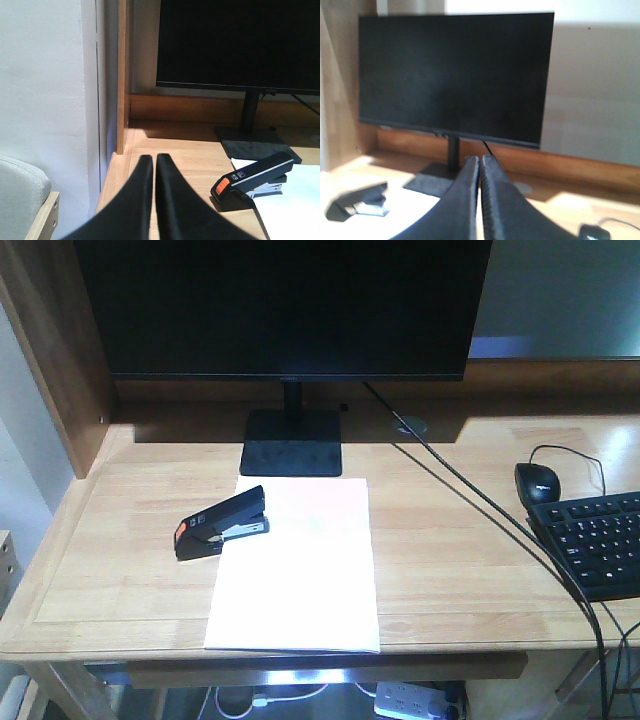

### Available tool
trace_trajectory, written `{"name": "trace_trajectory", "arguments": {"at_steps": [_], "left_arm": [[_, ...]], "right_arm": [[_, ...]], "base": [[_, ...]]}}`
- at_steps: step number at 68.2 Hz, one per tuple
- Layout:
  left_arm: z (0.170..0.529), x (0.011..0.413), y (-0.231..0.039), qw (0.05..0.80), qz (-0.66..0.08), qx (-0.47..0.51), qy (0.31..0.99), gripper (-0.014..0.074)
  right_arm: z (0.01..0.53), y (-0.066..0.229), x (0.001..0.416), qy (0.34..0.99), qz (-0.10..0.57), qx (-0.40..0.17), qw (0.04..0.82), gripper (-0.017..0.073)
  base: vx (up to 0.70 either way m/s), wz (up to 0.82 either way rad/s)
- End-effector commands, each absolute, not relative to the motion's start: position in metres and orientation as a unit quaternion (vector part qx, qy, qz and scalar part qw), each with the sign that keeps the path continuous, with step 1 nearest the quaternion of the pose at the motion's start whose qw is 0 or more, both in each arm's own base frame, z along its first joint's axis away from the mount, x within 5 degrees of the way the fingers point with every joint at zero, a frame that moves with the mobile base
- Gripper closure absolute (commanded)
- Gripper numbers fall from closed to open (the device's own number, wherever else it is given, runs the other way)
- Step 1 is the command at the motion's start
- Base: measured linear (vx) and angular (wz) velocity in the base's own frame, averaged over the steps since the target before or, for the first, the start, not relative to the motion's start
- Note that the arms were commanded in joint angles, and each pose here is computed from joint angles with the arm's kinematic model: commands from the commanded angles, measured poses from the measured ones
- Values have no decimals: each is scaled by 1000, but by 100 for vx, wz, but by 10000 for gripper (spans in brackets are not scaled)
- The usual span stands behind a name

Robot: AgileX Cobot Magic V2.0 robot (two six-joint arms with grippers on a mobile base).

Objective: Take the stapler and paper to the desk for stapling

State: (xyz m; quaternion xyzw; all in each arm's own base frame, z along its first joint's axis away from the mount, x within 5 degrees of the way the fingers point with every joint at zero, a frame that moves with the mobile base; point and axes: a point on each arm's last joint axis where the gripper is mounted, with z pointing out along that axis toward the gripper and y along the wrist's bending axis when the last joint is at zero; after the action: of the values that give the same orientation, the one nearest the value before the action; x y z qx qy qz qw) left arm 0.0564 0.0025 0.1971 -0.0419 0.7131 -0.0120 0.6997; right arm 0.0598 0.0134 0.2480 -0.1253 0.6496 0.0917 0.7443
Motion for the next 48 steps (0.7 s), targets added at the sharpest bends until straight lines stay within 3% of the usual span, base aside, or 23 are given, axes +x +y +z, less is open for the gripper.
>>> {"name": "trace_trajectory", "arguments": {"at_steps": [1, 7, 13, 48], "left_arm": [[201, 56, 2, 729, -15, -42, 683, 600], [201, 56, 2, 729, -15, -42, 683, 600], [201, 56, 2, 729, -15, -42, 683, 600], [201, 56, 2, 729, -15, -42, 683, 600]], "right_arm": [[253, 7, 62, 648, 55, -108, 752, 569], [250, 1, 64, 667, 49, -64, 741, 569], [246, -2, 64, 685, 39, -56, 725, 569], [237, 11, 61, 704, 15, -160, 692, 569]], "base": [[0, 0], [0, 0], [0, 0], [0, 0]]}}
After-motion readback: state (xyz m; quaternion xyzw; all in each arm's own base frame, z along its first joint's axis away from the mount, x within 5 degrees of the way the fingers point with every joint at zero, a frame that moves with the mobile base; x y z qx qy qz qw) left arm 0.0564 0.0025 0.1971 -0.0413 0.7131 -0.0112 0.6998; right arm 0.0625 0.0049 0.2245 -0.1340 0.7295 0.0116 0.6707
